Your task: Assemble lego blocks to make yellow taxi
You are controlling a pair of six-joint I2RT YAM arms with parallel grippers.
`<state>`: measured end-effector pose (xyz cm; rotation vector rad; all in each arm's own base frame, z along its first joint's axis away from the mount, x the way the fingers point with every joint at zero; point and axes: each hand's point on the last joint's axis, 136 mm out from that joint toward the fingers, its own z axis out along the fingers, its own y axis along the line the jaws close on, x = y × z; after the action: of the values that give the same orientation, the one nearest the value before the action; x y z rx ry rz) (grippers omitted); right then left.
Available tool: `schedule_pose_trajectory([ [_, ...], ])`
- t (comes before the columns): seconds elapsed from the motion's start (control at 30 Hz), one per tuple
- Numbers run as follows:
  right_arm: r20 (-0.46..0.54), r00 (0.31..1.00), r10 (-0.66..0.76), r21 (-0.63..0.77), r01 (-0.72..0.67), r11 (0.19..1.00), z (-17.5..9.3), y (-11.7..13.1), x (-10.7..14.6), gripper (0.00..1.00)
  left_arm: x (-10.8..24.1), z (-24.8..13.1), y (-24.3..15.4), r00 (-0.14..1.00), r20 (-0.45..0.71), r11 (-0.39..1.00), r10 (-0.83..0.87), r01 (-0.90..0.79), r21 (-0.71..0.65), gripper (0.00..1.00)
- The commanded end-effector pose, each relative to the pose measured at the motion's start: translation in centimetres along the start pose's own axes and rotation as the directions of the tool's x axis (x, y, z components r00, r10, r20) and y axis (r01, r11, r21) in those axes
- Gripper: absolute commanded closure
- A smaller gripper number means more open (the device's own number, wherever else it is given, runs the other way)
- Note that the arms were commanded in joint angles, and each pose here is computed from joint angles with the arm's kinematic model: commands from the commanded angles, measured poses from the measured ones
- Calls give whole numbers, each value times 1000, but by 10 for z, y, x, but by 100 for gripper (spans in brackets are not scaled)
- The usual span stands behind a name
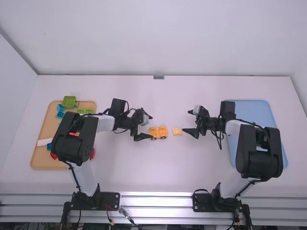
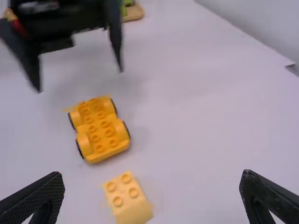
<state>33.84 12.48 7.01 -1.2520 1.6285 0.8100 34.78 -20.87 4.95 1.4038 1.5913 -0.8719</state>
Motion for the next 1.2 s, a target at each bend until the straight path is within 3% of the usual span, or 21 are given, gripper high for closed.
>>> schedule_pose_trajectory([
  [0.0, -3, 985, -174, -39, 174, 984, 8, -1, -3, 1, 1, -3, 10, 958, -19, 956, -288, 286, -66, 1],
  [0.17, -77, 966, -247, -159, 233, 959, 31, 17, 18, 1, -2, -3, 3, 968, -4, 968, -249, 249, -25, 1],
  [0.37, -195, 954, -229, -265, 173, 949, 51, 19, 40, 1, -3, -3, -1, 970, 1, 970, -244, 244, -7, 1],
  [0.6, -190, 953, -235, -346, 159, 925, 52, 19, 50, 1, -4, -3, -13, 960, 15, 959, -281, 280, 47, 1],
  [0.7, -200, 949, -243, -329, 169, 929, 49, 14, 54, 1, -5, -1, -24, 969, 37, 967, -246, 242, 79, 1],
  [0.77, -213, 950, -227, -313, 154, 937, 48, 10, 57, 1, 1, 6, -37, 990, 42, 988, -134, 129, 89, 1],
  [0.9, -226, 948, -224, -306, 149, 940, 49, 8, 58, 1, 17, 19, -39, 999, -19, 999, -30, 30, 11, 1],
  [1.03, -264, 934, -242, -324, 150, 934, 51, 11, 64, 1, 20, 23, -23, 995, -51, 991, -91, 86, -101, 1],
  [1.17, -257, 934, -249, -332, 156, 930, 56, 13, 66, 1, 21, 20, -19, 995, -47, 990, -91, 85, -114, 1],
])
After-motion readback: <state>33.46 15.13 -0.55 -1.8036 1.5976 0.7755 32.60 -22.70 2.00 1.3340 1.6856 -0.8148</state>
